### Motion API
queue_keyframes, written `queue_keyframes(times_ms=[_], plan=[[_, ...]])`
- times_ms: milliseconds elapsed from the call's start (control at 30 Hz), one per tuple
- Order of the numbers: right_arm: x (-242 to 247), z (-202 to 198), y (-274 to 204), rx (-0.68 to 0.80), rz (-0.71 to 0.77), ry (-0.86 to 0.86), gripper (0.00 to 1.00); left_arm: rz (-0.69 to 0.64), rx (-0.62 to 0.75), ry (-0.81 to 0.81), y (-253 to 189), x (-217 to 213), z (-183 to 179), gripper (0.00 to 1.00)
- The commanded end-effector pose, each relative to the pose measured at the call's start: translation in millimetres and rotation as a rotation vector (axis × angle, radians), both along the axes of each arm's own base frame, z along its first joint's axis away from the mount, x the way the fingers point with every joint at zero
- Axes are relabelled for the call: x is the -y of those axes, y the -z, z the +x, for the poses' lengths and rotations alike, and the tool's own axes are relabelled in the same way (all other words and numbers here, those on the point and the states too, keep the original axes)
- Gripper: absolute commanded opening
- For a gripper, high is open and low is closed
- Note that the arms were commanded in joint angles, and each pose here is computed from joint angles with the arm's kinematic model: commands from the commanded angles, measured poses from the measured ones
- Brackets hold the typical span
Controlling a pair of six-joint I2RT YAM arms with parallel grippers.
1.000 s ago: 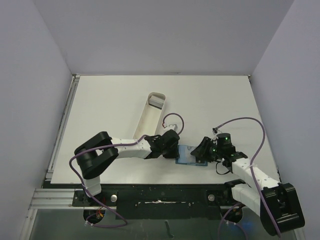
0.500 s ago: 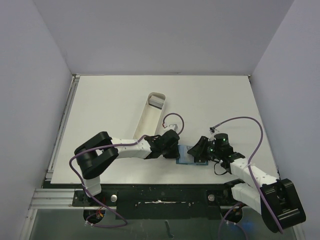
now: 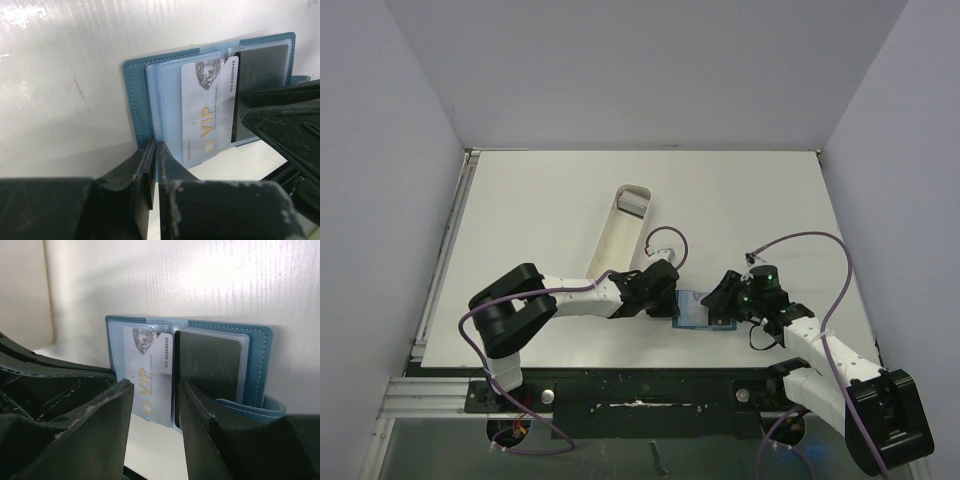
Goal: Put the credit cards into the card holder
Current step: Insert the credit card into the card holder.
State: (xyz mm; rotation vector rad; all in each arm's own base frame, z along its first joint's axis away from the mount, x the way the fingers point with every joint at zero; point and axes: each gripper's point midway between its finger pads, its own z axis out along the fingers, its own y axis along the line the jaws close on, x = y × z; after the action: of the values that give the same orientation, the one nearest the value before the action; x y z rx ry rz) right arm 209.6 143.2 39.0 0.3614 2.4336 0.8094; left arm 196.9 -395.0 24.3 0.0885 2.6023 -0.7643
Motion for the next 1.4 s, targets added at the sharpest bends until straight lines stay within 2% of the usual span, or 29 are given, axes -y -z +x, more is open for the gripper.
queue_keyframes(times_ms=[0, 167, 533, 900, 1100, 1367], plan=[[0.2, 10.2, -3.7, 0.029, -0.023, 0.002, 0.42, -0.04, 0.029, 0.006, -7.8, 9.7, 3.8, 0.05], [-7.5, 10.8, -1.2, 0.037, 0.01, -0.029, 0.42, -0.039, 0.029, 0.009, -7.7, 10.9, 4.3, 0.05], [-19.8, 10.9, -6.8, 0.075, 0.057, -0.085, 0.31, -0.037, 0.034, 0.019, -8.0, 13.3, 5.2, 0.05], [-22.4, 6.2, 1.7, 0.043, 0.04, -0.126, 0.26, -0.021, 0.051, 0.005, -12.9, 9.6, 9.7, 0.05], [-5.5, 4.4, 6.2, 0.013, -0.044, -0.063, 0.17, -0.043, 0.088, -0.027, -32.1, 3.9, 18.0, 0.06], [-2.7, 2.3, 3.2, 0.018, -0.058, -0.06, 0.13, -0.137, 0.101, -0.01, -56.5, 18.7, 18.6, 0.2]])
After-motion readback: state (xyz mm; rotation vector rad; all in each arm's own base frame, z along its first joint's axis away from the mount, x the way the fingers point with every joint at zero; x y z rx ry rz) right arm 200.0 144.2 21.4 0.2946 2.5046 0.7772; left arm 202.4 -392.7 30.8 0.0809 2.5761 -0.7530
